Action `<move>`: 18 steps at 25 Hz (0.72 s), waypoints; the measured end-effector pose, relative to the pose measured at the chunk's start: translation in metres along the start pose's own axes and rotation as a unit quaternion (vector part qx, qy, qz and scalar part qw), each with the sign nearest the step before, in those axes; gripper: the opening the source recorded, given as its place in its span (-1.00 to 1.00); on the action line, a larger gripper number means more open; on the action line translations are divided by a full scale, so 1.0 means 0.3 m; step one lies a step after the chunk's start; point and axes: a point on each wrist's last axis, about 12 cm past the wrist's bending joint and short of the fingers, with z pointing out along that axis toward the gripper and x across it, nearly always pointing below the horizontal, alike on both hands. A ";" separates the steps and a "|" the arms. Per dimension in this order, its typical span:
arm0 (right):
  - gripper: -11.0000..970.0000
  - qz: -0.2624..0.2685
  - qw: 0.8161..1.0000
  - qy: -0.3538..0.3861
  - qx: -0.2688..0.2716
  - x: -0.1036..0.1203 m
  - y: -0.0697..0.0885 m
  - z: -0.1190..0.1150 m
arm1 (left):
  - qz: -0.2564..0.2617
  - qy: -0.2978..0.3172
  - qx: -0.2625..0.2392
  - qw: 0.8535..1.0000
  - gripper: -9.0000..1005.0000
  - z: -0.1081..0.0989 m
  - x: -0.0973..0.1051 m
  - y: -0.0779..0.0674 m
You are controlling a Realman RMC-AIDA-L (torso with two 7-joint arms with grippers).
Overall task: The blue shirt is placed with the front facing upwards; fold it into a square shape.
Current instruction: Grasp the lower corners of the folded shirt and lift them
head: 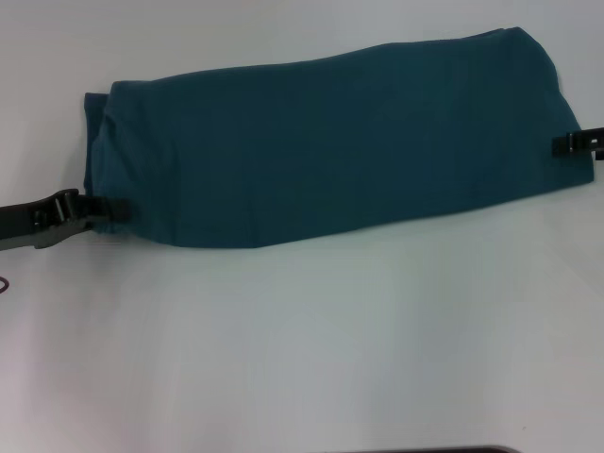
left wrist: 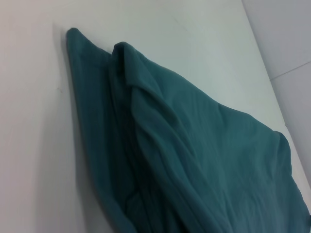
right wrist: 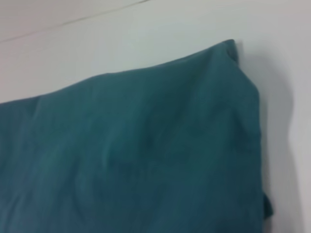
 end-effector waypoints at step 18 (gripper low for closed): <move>0.69 -0.003 0.999 0.034 -0.017 0.009 0.040 0.073 | -0.002 0.001 -0.003 1.000 -0.95 0.002 -0.003 0.000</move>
